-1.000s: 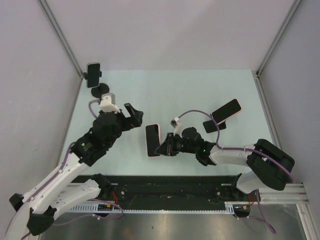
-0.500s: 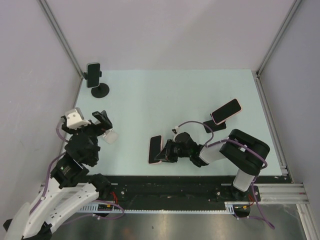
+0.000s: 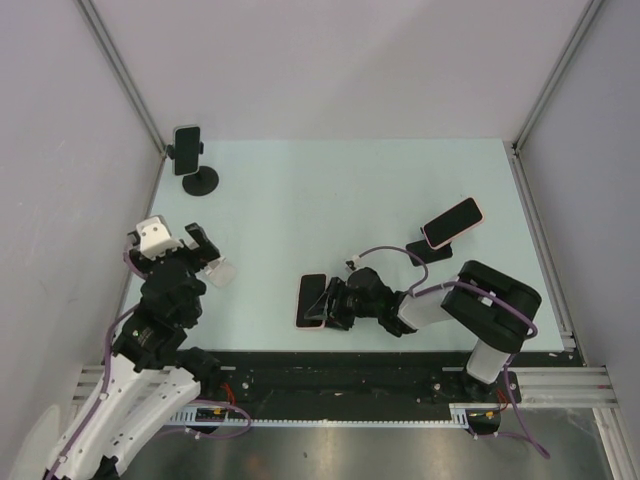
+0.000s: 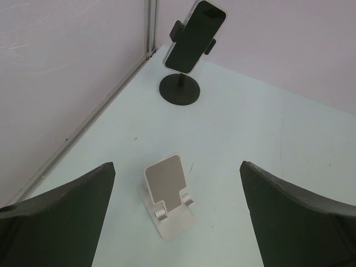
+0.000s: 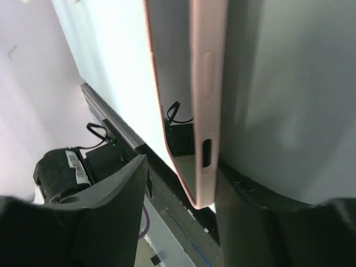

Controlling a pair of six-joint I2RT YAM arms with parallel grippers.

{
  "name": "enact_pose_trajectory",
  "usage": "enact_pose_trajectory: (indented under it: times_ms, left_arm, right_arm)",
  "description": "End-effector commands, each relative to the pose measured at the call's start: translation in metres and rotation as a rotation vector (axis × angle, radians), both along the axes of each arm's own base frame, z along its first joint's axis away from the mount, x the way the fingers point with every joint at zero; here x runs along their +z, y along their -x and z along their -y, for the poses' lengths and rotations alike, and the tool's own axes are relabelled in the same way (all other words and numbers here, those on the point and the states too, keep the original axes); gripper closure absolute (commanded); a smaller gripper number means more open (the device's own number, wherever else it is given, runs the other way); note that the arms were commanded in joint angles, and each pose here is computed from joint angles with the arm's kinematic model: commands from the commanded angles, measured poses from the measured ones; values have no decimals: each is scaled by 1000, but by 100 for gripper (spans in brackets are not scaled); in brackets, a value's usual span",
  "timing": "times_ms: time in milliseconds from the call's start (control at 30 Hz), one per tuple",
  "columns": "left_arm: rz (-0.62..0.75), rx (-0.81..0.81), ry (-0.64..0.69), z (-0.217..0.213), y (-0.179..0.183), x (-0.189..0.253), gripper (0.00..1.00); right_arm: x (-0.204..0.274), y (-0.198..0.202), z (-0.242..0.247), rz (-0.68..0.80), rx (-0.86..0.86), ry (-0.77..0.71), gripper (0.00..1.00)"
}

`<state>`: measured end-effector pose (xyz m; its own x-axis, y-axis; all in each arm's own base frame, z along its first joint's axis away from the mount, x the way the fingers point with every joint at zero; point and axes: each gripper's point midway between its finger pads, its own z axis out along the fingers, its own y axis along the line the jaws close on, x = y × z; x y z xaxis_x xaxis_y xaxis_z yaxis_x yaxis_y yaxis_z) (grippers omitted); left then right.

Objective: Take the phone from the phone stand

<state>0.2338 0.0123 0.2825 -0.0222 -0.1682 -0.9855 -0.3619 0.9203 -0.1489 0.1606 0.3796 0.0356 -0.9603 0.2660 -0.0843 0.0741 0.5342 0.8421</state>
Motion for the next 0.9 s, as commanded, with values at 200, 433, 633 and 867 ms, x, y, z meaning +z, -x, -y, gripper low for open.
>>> enact_pose_trajectory:
  times_ms: [200,433,633,867]
  left_arm:
    - [8,0,18,-1,-5,1,0]
    - [-37,-28,4,8,-14,-8,0]
    - [-72,-64,10,18,-23,-17,0]
    - [-101,-84,18,23,-29,-24,0]
  right_arm:
    - [19,-4,17,42,-52,76,6]
    - [32,-7,44,124,-86,170,0]
    - [48,-14,47,236,-52,164,0]
    - [35,-9,16,205,96,136,0]
